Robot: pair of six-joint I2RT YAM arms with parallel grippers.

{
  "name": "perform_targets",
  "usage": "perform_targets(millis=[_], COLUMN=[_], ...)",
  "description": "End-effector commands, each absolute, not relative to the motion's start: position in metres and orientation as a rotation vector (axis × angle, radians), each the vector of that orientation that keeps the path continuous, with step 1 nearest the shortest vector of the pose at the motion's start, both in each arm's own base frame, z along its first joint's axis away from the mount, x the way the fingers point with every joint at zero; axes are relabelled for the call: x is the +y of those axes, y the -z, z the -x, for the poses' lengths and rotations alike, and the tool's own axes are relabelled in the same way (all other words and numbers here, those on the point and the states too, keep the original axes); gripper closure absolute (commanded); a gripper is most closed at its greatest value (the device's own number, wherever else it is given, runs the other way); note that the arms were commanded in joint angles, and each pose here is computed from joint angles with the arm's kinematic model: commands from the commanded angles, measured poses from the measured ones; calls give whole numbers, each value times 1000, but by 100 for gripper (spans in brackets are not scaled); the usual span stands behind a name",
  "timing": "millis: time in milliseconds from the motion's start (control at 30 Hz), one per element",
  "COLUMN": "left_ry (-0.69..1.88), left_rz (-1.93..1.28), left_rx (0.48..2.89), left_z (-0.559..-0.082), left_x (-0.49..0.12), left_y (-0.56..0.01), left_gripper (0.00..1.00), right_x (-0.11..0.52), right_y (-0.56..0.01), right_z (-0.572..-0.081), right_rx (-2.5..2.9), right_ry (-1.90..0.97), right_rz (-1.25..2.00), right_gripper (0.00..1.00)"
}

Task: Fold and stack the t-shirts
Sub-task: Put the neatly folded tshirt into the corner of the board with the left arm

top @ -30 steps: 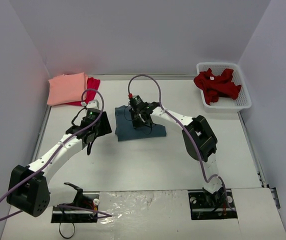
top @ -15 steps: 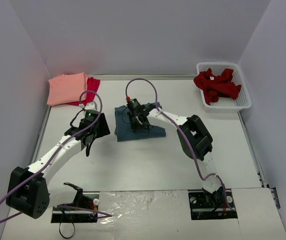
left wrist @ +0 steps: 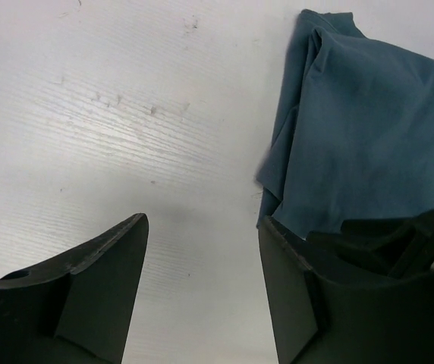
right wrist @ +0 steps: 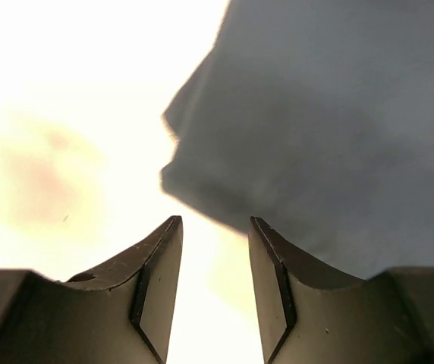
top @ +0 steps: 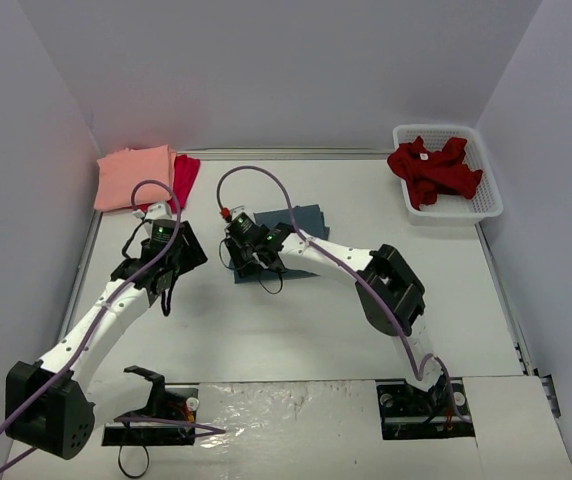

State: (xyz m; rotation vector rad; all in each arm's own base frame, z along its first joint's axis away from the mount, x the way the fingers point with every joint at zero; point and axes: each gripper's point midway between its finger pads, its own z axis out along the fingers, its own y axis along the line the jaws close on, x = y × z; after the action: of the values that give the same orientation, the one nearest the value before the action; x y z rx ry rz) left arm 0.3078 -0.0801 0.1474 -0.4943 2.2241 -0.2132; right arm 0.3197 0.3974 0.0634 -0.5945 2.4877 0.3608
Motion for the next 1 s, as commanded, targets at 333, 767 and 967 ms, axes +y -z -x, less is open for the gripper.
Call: perform_targets(millis=[333,767,967], left_ry=[219,216,237], left_rz=[660,713,724], left_rx=[2206,2202,2205], left_z=[-291,-289,-292], left_x=[-51,-33,-33], left_y=[-140,-134,-130], left_gripper=[41,41,42], right_x=[410,422,423], right_y=[-57,-47,-32], right_z=[-298,-306,-304], right_rx=[2462,2464,2489], right_ry=[-263,-254,-244], right_rz=[729,759,774], right_gripper=[63,61,59])
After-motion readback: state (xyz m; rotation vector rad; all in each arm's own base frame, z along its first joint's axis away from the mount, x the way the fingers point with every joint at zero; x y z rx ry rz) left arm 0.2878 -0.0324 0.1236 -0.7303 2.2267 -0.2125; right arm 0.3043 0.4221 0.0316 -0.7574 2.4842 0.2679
